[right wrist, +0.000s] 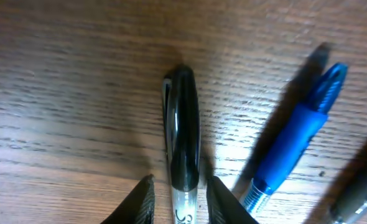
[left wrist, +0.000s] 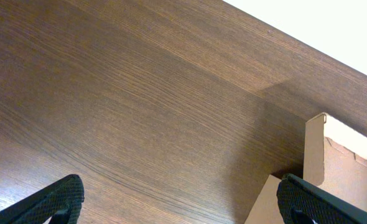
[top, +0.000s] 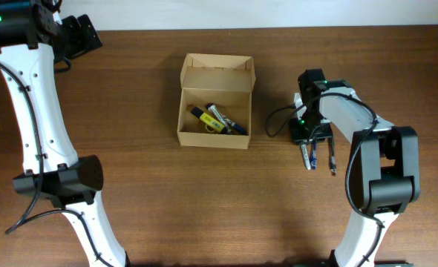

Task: Pack container
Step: 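Close the right gripper on the black pen and lift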

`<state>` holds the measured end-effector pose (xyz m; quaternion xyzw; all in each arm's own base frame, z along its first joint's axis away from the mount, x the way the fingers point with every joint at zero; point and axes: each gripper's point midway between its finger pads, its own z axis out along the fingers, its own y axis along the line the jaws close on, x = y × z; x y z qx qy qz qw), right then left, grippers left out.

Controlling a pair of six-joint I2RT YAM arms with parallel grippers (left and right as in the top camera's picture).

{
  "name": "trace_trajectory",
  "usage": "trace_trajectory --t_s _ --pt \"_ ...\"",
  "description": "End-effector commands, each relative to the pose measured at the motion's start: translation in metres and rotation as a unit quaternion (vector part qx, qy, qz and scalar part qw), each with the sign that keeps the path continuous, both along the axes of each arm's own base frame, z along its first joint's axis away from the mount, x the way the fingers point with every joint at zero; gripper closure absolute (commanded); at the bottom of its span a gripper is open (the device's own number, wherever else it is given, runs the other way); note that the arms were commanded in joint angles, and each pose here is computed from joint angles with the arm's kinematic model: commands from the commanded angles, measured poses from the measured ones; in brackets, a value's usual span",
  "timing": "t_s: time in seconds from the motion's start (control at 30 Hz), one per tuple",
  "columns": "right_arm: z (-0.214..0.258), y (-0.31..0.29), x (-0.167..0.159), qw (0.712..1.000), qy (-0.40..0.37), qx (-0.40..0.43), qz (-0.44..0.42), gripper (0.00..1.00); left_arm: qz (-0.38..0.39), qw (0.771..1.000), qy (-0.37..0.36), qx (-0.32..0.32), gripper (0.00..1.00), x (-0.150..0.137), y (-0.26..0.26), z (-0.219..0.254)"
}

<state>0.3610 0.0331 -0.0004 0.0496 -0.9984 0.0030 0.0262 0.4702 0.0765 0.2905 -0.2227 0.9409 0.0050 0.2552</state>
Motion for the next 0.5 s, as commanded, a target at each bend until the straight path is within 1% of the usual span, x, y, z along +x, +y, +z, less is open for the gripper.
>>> trace_trajectory --t_s 0.0,0.1,0.13,0.17,0.23,0.37,0.47 --pt "-0.015 -0.003 -0.01 1.0 0.023 -0.012 0.004 0.73 -0.005 1.0 -0.009 0.0 0.0 0.0 0.001 0.005" --pt "-0.022 -0.004 -0.013 0.999 0.033 -0.013 0.004 0.74 -0.005 1.0 -0.009 0.0 0.0 0.0 0.001 0.005" --pt "-0.024 -0.004 -0.014 0.999 0.036 -0.013 0.004 0.76 -0.005 1.0 -0.009 0.0 0.0 0.0 0.001 0.005" --pt "-0.025 -0.004 -0.015 0.999 0.038 -0.013 0.004 0.8 -0.005 1.0 -0.009 0.0 0.0 0.0 0.001 0.005" --pt "-0.027 -0.004 -0.015 0.999 0.041 -0.013 0.004 0.95 -0.005 1.0 -0.009 0.0 0.0 0.0 0.001 0.005" --pt "-0.023 -0.001 -0.01 0.999 0.034 -0.005 0.003 0.96 -0.005 1.0 -0.009 0.0 0.0 0.0 0.001 0.005" --pt "-0.004 0.007 0.003 1.0 0.015 0.014 0.003 0.96 -0.005 1.0 -0.009 0.0 0.0 0.0 0.001 0.005"
